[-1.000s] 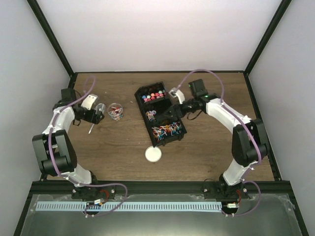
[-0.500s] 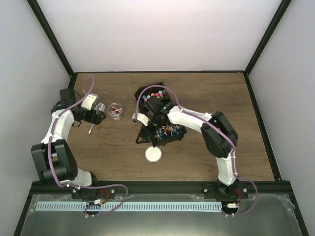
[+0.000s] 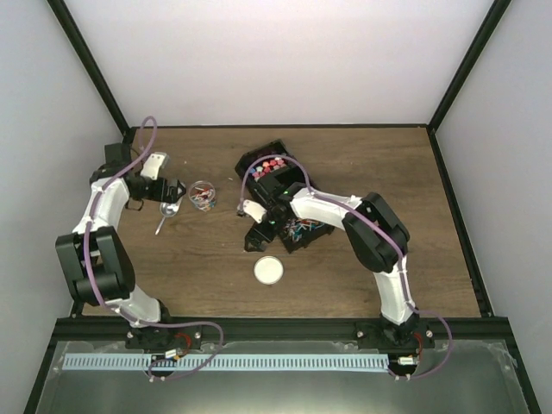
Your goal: Pack the candies
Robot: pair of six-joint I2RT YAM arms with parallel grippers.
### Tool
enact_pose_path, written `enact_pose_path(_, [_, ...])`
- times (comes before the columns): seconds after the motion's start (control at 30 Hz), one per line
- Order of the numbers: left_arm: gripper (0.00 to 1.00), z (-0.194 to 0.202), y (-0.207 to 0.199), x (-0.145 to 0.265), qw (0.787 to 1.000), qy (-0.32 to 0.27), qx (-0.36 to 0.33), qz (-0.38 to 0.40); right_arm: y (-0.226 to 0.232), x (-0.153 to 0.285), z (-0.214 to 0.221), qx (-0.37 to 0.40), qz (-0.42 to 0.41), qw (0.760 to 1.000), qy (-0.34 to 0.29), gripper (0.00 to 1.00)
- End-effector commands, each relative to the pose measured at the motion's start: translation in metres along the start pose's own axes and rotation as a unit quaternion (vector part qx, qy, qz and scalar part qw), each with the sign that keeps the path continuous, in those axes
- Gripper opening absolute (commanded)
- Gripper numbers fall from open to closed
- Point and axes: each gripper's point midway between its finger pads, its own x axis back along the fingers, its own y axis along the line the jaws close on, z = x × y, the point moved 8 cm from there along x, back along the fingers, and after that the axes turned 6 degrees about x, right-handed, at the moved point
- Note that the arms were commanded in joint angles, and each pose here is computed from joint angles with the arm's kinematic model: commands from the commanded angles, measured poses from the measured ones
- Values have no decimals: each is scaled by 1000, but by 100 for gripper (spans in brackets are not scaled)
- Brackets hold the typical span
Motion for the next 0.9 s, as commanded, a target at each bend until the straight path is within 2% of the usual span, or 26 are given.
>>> enact_pose_path(0.0, [100,-20,1,-8,999,-3,29,42,-26,15,51,-82,59,992,71,97])
enact_pose_path(0.17, [100,-36,-1,-30,993,12,52,108,-44,42,74,-120,60,990,49,98])
enact_pose_path(0.3, [100,-38,-9,-56,987,41,64,143,-46,63,73,-115,45,992,4,99])
enact_pose_path(0.53, [100,-43,-15,-93,988,85,53,116,-38,79,62,-105,18,994,-41,99])
enact_pose_path(0.67, [99,-45,-13,-103,990,102,33,86,-37,81,61,-104,14,993,-45,99])
enact_pose_path(0.87, [97,-33,-22,-115,985,153,1,82,-41,83,63,-106,22,993,-45,99])
